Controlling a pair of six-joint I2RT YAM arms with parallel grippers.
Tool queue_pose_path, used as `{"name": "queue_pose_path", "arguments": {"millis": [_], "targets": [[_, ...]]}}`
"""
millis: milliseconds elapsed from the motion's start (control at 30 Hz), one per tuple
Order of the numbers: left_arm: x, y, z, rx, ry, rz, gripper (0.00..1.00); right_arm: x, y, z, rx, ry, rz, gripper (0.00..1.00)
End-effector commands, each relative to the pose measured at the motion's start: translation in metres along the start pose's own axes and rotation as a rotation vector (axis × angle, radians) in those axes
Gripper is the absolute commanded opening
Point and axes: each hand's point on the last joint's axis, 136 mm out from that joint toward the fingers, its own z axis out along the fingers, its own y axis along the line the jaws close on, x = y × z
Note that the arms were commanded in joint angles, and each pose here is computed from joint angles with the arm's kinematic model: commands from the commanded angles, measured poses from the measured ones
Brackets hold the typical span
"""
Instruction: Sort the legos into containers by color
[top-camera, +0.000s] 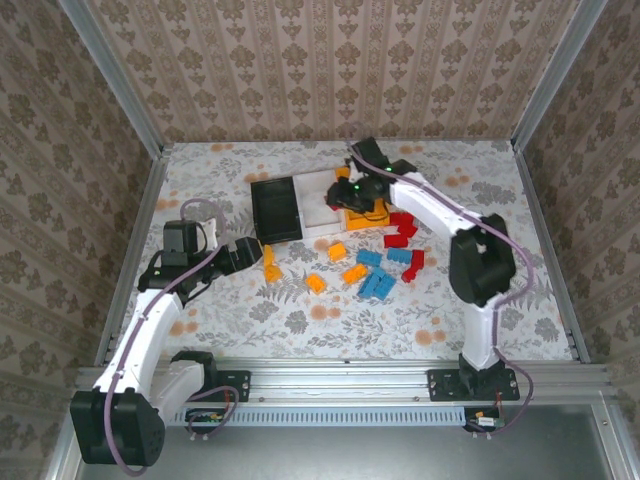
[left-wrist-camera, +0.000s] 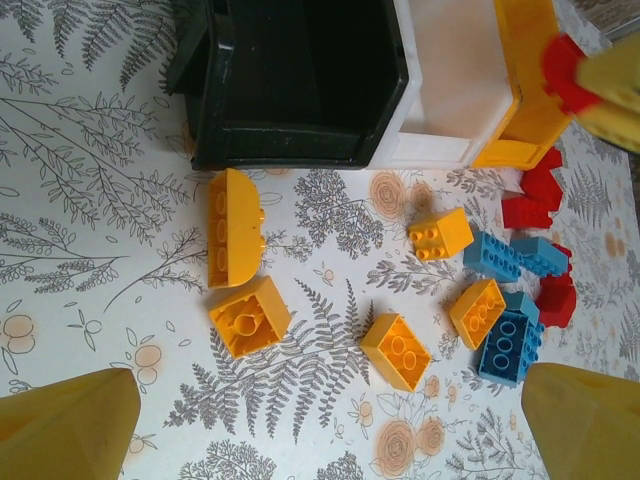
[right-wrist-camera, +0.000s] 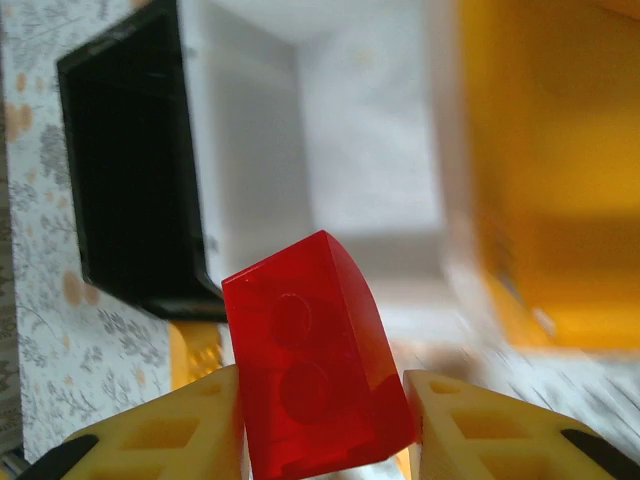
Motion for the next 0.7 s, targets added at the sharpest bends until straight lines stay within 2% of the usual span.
{"name": "queue_pose_path", "arguments": {"millis": [0, 100, 167, 267, 400, 667], "targets": [[-0.001, -0.001, -0.006, -0.004, -0.006, 0.006, 1.0, -0.016, 0.008, 0.026, -0.014, 0.02, 0.005, 0.49], [-0.001, 0.0, -0.007, -0.012, -0.002, 0.004, 1.0, -0.028, 0.012, 0.037, -0.005, 0.019, -0.007, 0.67], [-0.001, 0.001, -0.006, -0.016, -0.001, 0.004, 1.0, -0.033, 0.019, 0.029, -0.014, -0.002, -0.024, 0.73], [-0.002, 0.003, -0.004, -0.019, 0.0, 0.003, 1.0, -0.035, 0.026, 0.005, -0.015, -0.039, -0.056, 0.75], [0.002, 0.004, 0.001, -0.033, 0.024, 0.007, 1.0, -0.016, 0.013, -0.033, 0.04, -0.051, -0.104, 0.76], [0.031, -0.016, 0.023, -0.069, 0.128, 0.11, 0.99, 0.083, -0.09, -0.087, 0.338, 0.049, -0.166, 0.77]]}}
